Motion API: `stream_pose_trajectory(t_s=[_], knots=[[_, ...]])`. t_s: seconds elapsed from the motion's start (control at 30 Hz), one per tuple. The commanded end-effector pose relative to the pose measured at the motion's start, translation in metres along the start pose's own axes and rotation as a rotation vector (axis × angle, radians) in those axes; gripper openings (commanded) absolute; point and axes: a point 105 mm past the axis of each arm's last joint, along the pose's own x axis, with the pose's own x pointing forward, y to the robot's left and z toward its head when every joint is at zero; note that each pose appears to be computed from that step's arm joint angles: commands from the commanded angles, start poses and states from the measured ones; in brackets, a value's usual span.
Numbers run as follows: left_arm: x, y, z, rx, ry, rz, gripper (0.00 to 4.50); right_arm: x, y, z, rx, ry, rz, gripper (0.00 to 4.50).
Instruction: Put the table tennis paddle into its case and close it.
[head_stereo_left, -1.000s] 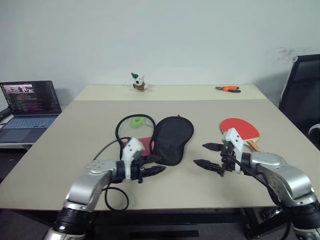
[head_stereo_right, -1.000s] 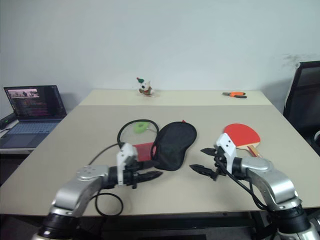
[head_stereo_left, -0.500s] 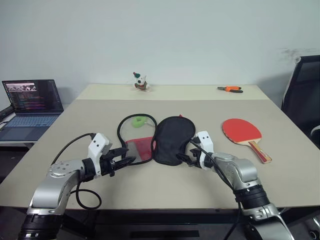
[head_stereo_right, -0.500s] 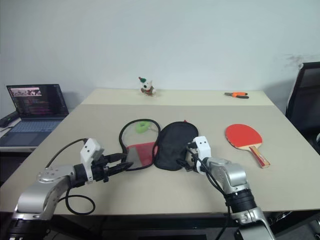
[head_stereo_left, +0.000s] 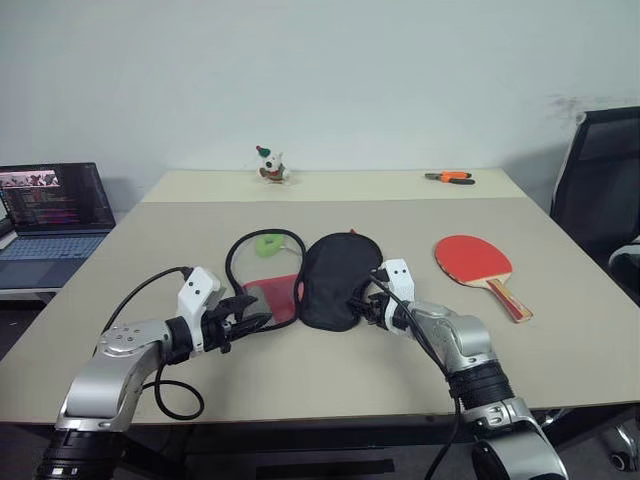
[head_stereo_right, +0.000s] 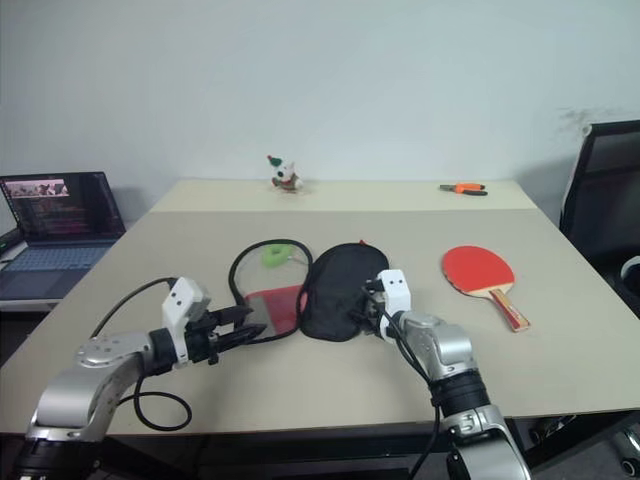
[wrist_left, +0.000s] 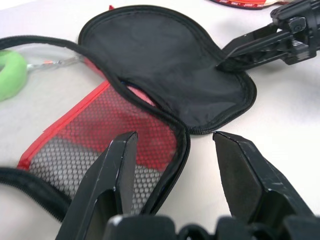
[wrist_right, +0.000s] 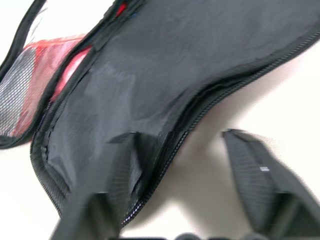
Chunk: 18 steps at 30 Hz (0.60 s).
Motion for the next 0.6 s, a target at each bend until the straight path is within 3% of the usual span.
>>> stream_pose_trajectory(t_s=[0.03,0.2,0.43,0.6], knots=[[0.002,-0.002,0.016,0.052,-0.044,-0.013,2.63,0.0,0.005,0.015,0.032,-0.049,0.013,1.6],[0.006,-0.003,0.019,0.062,-0.048,-0.032,2.63,-0.001,0.004,0.02,0.073,-0.062,0.004,0.05],[0.01,-0.006,0.021,0.087,-0.045,-0.071,2.63,-0.015,-0.009,0.026,0.189,-0.054,-0.017,0.05],[0.017,-0.017,0.03,0.096,-0.076,-0.16,2.63,-0.048,-0.036,0.017,0.179,-0.014,-0.065,0.05]])
